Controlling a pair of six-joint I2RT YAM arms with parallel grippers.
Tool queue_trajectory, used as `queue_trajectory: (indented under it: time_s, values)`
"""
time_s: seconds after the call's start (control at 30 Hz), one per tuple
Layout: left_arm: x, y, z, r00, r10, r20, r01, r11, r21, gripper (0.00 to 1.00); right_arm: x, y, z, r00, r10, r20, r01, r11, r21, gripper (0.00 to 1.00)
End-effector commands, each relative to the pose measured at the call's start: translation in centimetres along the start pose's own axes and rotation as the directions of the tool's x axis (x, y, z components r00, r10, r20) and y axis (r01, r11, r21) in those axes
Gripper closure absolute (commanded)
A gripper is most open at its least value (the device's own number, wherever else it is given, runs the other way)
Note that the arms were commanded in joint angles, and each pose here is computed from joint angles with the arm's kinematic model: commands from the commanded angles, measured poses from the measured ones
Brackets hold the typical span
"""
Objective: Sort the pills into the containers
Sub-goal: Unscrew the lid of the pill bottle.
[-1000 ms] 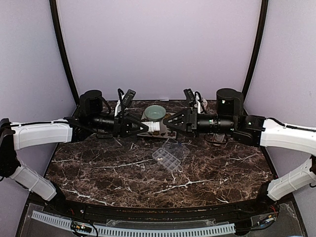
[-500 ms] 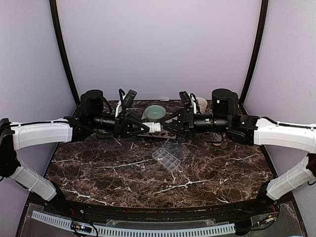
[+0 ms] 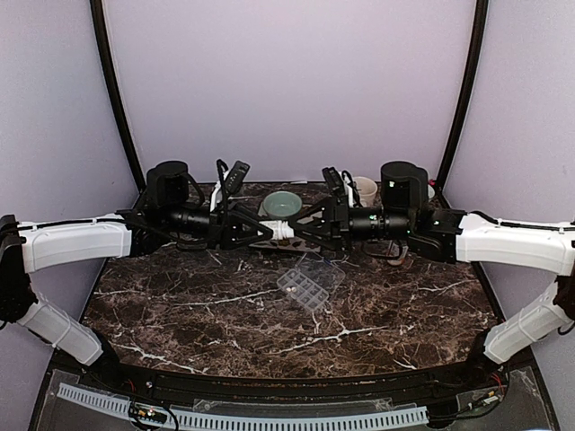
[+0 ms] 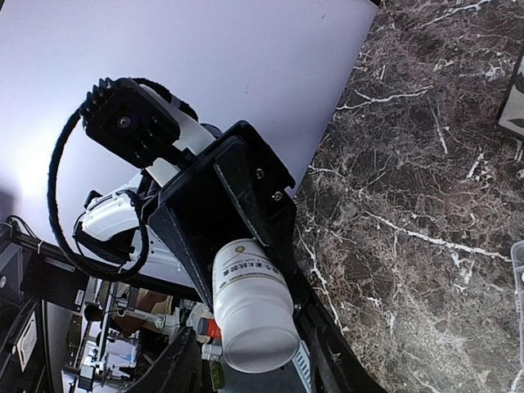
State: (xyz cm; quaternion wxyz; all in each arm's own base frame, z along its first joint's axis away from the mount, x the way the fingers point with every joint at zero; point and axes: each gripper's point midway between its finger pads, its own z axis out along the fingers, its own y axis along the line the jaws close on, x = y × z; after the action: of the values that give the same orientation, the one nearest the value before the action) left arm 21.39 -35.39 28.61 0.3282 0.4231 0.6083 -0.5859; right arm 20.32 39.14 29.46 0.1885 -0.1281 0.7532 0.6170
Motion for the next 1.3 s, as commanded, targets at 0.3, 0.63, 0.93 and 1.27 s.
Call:
queue_trajectory:
  time_s: [0.3,0.63,0.93,1.27]
  values:
    - [-1.4,-1.3,0.2,0.998,0.057,0.007,-0.057,0.998,0.034,1.00,-1.3,2.2,0.5,0.999,-0.031,0.004,0.032,0.996,-0.088,0.61]
    - [-1.7,-1.3,0.3,0.999,0.050,0.009,-0.050,0.998,0.040,1.00,-1.0,2.4,0.6,0.998,-0.064,-0.020,0.062,0.993,-0.097,0.96]
    - [-2.7,-3.3,0.6,0.998,-0.057,-0.019,0.060,0.980,0.188,1.00,-0.8,2.9,-0.5,0.885,-0.462,-0.052,0.462,0.887,0.002,1.00]
    - [-2.4,-5.7,0.3,0.972,-0.185,-0.143,0.224,0.913,0.342,1.00,0.1,0.9,-0.9,0.604,-0.782,-0.155,0.797,0.590,0.128,1.00]
